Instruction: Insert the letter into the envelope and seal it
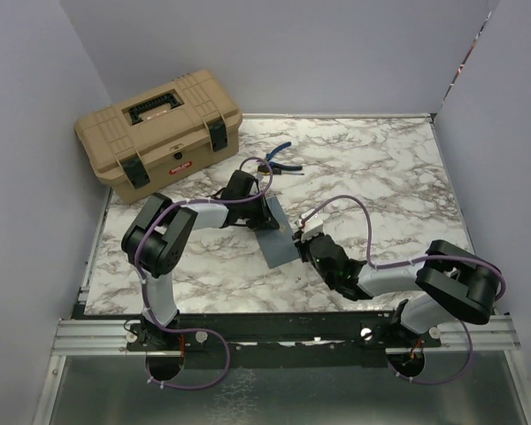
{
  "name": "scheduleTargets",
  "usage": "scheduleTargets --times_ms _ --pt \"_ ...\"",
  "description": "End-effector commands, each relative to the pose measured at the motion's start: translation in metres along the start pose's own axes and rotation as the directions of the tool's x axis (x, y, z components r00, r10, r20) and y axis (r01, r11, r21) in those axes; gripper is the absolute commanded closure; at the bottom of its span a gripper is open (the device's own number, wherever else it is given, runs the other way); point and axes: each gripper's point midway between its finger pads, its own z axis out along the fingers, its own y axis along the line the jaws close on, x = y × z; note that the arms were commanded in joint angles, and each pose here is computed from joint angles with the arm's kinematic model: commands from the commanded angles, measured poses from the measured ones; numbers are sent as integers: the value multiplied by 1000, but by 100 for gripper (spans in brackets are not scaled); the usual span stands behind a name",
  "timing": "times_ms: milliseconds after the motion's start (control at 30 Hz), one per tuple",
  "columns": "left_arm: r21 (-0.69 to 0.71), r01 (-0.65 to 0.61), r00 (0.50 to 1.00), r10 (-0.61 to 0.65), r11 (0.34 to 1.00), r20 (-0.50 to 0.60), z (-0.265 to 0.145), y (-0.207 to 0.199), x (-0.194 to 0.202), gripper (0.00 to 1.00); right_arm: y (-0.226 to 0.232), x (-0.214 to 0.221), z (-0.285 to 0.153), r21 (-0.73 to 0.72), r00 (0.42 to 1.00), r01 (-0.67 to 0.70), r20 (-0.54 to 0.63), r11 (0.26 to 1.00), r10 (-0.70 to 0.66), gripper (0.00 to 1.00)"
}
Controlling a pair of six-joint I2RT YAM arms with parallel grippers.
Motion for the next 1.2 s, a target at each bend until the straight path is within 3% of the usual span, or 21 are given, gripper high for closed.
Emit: scheduleTargets --times_ms 0,167,400,600,933,1167 --pt "-102 28 998 -34 994 -60 7 28 17 100 -21 12 -7 134 998 51 16 990 -53 100" --pt "-100 17 998 -24 995 -65 7 29 17 100 -25 20 -6 174 999 36 5 984 -38 100" --pt "-114 -38 995 27 993 -91 5 30 17 100 -19 -29 -9 168 1000 5 14 986 -7 100" --pt "-98 -73 993 64 993 -98 4 27 15 100 -12 -45 -6 171 997 4 -83 985 11 100" --pt "-82 -116 990 108 990 -89 -1 22 13 100 -22 -22 -9 227 979 -57 -177 972 99 100" --pt "-86 -116 988 106 990 -111 -1 27 21 100 -35 -3 4 295 990 -80 -91 952 111 100"
